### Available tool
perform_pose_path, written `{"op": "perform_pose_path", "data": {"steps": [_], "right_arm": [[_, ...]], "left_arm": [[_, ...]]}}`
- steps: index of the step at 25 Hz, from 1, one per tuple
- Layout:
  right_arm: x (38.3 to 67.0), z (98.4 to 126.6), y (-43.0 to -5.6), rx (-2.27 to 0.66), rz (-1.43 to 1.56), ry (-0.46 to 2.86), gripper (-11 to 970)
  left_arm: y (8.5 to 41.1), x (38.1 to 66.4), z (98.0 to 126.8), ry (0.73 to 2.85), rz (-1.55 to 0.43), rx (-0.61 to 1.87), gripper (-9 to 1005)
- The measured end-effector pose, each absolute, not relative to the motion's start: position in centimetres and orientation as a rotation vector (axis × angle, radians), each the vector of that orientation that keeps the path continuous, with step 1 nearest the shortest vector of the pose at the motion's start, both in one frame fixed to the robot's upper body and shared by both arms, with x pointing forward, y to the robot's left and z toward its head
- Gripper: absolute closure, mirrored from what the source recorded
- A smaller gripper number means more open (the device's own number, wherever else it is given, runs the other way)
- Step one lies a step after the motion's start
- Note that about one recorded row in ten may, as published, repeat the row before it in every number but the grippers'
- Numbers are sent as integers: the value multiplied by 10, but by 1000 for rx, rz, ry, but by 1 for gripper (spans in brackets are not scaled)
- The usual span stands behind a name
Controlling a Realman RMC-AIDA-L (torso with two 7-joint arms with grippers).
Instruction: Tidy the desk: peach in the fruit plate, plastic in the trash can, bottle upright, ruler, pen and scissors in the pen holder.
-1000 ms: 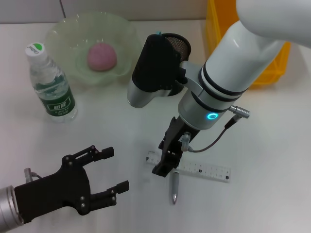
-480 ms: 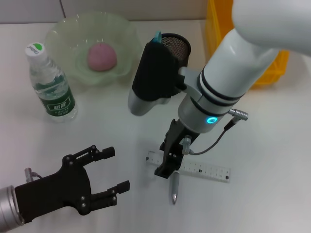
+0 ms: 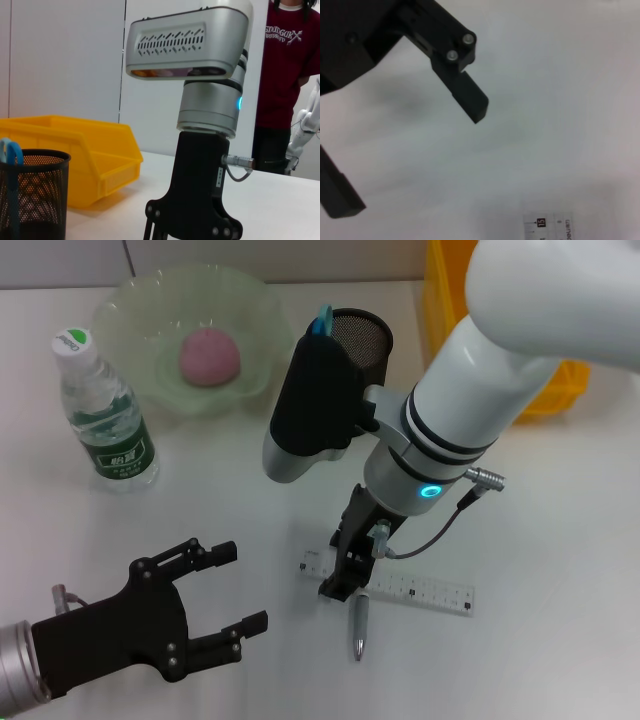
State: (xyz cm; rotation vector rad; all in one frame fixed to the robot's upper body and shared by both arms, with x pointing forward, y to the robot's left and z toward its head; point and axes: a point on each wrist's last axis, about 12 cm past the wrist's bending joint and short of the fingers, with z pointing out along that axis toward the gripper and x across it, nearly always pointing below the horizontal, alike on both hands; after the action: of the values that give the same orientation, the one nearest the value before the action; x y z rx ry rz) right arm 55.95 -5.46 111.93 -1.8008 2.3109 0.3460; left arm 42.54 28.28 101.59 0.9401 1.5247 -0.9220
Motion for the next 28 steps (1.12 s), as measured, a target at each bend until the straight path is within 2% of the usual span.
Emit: {"op": "perform_pose_path", "data": {"steps": [8,14,18,23,28], "right_arm": [[559,1117,-53,-1808,335,2316,408],[560,1118,-52,-1786,338,2330,539],[561,1121,-51,-1754,345,2340,577],[566,1129,-51,-1696,377,2335,570],[589,1154,-69,-1483,418,2323,562]], "left_arm": [[283,426,1016,1525,-920,941,194],[282,427,1016,1524,-920,943,194],[282,427,1016,1523,-920,944,194],[282,427,1017,1521,-920,942,194],[283,427,1018,1513,-924,937,194]]}}
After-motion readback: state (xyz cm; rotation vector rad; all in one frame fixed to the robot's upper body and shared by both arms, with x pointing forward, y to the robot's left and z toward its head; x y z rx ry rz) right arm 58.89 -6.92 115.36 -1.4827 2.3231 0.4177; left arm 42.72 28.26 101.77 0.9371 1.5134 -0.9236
